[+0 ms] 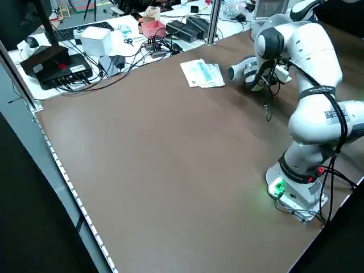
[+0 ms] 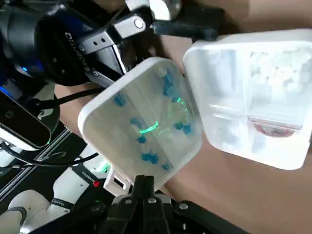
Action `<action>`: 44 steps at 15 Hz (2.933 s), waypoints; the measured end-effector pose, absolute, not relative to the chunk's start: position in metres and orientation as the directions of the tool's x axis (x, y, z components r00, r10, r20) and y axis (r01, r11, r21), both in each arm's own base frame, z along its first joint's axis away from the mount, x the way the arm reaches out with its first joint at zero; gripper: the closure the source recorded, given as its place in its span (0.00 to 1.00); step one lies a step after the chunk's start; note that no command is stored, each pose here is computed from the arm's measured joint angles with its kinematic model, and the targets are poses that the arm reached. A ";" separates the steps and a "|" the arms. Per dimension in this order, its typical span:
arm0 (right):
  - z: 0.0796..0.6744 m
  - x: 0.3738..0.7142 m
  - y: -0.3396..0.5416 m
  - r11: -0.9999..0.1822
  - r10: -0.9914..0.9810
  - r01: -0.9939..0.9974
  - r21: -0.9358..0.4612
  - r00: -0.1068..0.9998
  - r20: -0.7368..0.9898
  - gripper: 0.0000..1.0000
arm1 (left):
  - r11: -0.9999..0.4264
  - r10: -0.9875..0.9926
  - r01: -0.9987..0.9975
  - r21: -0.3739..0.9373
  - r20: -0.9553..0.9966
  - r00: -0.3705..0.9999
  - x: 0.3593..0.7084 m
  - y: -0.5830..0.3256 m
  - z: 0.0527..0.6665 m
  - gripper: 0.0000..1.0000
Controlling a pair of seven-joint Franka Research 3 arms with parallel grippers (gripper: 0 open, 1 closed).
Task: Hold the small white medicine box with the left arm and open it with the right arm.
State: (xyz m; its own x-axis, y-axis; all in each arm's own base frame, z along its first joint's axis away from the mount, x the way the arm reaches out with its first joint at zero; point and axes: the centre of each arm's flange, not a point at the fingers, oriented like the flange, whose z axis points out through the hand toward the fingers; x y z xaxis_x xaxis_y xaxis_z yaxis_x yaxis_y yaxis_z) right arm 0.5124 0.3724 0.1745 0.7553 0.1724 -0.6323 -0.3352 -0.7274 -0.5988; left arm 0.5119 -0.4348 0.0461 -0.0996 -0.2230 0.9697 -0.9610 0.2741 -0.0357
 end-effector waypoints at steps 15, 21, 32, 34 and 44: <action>0.177 0.517 0.377 -0.724 0.156 -0.329 -0.606 0.778 -0.609 0.99 | 0.308 -0.285 -0.951 -0.036 0.950 -0.128 0.545 -0.406 0.058 0.01; 0.176 0.515 0.389 -0.721 0.136 -0.327 -0.611 0.798 -0.587 0.99 | 0.337 -0.296 -0.941 0.028 0.952 -0.078 0.589 -0.334 0.087 0.01; 0.146 0.501 0.417 -0.762 0.054 -0.286 -0.582 0.866 -0.497 0.99 | 0.207 -0.408 -0.963 0.173 0.910 0.075 0.664 -0.210 0.196 0.01; 0.142 0.500 0.419 -0.766 0.044 -0.282 -0.578 0.874 -0.484 0.99 | 0.170 -0.417 -0.966 0.195 0.902 0.108 0.672 -0.200 0.211 0.00; 0.138 0.498 0.421 -0.780 0.064 -0.244 -0.576 0.885 -0.462 0.99 | -0.135 -0.525 -0.859 0.493 0.700 0.484 0.695 -0.131 0.276 0.01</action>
State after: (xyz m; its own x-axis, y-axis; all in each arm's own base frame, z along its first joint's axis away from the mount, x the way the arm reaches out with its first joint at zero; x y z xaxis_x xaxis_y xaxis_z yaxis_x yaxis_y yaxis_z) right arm 0.4983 0.4214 0.1382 0.8848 0.0643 -0.4616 -0.2439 -0.7800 -0.5763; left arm 0.6951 -0.1315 0.2763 0.4843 -0.5252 0.6997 -0.8593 -0.1350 0.4934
